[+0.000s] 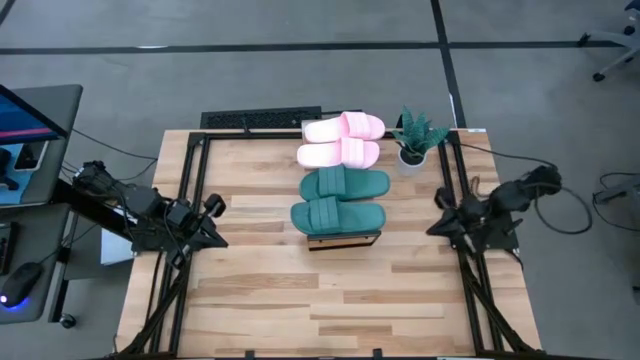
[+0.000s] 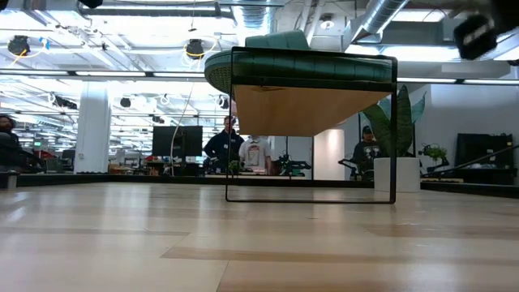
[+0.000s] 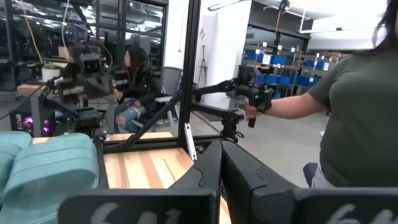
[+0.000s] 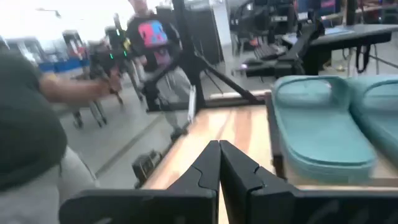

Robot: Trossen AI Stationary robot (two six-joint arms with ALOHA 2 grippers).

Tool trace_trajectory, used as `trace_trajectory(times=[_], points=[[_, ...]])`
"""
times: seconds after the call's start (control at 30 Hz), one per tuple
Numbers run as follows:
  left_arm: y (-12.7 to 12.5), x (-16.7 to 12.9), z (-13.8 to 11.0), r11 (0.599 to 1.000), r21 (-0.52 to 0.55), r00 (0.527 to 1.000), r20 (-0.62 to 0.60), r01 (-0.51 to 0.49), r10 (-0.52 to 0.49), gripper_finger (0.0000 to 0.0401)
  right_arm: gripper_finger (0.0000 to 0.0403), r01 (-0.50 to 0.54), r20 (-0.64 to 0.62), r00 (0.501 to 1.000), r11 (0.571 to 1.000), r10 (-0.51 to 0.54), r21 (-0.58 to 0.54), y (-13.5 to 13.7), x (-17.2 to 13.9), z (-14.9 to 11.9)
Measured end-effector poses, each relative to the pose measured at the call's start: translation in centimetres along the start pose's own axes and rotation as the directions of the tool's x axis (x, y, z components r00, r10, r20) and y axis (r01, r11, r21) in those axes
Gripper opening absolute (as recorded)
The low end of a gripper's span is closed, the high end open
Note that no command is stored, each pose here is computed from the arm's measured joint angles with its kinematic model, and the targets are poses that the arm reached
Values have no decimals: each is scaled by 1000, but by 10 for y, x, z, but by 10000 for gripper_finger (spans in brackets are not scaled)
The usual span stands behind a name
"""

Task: Pick and place slides into the shelf
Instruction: Return to Home Position

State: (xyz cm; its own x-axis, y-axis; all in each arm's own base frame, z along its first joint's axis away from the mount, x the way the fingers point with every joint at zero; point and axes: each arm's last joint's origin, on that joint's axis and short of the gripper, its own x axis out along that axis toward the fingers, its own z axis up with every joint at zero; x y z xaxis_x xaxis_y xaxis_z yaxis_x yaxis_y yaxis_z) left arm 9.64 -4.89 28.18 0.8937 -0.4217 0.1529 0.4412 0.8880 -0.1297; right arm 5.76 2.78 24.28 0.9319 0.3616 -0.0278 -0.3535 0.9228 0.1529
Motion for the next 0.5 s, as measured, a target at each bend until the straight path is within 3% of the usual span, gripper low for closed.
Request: trace_trajectory(times=[0.33, 0.5], points=[[0, 0, -4, 1000, 1, 999, -38, 8, -8, 0, 0, -38, 82, 996, 996, 32, 77, -4, 30, -55], [0, 0, -5, 1000, 1, 999, -52, 7, -7, 0, 0, -41, 84, 996, 992, 31, 119, -6, 35, -71]])
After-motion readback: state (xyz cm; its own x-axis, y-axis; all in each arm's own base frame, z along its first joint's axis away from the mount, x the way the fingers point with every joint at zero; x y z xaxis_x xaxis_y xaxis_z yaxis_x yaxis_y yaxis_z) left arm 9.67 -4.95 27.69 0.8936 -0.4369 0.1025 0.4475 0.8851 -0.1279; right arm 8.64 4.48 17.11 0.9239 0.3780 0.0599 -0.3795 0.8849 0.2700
